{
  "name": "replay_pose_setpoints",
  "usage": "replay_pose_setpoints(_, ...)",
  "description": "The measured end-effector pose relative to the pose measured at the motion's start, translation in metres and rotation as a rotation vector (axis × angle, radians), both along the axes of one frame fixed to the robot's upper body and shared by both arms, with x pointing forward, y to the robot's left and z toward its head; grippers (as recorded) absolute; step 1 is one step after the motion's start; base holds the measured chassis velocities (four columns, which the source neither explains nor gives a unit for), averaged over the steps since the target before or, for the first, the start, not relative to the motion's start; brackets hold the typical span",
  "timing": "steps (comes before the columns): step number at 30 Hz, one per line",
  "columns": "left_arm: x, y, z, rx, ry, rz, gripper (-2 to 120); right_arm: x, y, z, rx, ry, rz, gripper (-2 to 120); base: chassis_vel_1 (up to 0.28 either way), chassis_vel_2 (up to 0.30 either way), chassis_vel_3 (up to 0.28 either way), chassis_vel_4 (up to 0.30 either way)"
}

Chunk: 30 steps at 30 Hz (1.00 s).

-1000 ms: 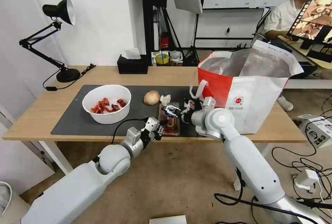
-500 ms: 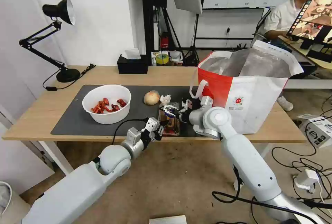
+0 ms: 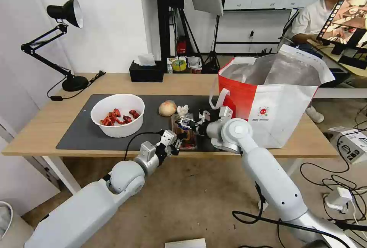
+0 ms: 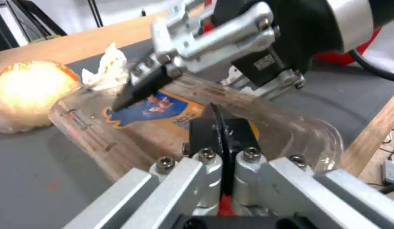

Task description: Pick up the trash from the table and place it into the takeout bag.

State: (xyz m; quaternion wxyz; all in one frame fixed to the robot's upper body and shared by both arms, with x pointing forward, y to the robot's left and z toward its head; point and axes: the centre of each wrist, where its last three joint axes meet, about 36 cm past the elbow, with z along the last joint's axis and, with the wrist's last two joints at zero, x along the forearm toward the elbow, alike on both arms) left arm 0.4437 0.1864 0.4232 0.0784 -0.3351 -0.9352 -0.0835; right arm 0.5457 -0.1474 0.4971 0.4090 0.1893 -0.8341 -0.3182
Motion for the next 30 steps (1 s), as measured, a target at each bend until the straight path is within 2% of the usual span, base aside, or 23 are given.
replay_pose_setpoints(3,0.0,0.0,0.0,-0.001,-0.001,0.0,0,0.0,-0.001,-0.001,-0.004,0.002,-0.002,43,0.0,0.0,0.0,0.0)
replay_pose_setpoints(4,0.0,0.0,0.0,-0.001,-0.001,0.0,0,0.0,-0.001,-0.001,-0.004,0.002,-0.002,43,0.0,0.0,0.0,0.0)
replay_pose_setpoints(6,0.0,0.0,0.0,-0.002,-0.001,0.0,0,0.0,-0.003,-0.001,-0.006,0.003,-0.003,28,0.0,0.0,0.0,0.0)
replay_pose_setpoints(8,0.0,0.0,0.0,-0.003,-0.001,0.0,0,0.0,-0.003,-0.002,-0.007,0.003,-0.005,24,0.0,0.0,0.0,0.0)
replay_pose_setpoints(10,0.0,0.0,0.0,-0.004,-0.001,0.0,0,0.0,-0.005,-0.003,-0.01,0.004,-0.007,12,0.0,0.0,0.0,0.0)
replay_pose_setpoints(12,0.0,0.0,0.0,-0.004,0.0,0.001,0,0.0,-0.005,-0.003,-0.01,0.004,-0.008,11,0.0,0.0,0.0,0.0)
replay_pose_setpoints(14,-0.002,0.002,0.0,-0.005,0.001,0.003,0,0.0,-0.006,-0.003,-0.008,0.003,-0.012,0,0.0,0.0,0.0,0.0)
replay_pose_setpoints(30,-0.022,0.037,0.008,0.007,-0.011,0.024,0,0.001,-0.01,0.001,0.013,-0.021,-0.034,0,0.0,0.0,0.0,0.0)
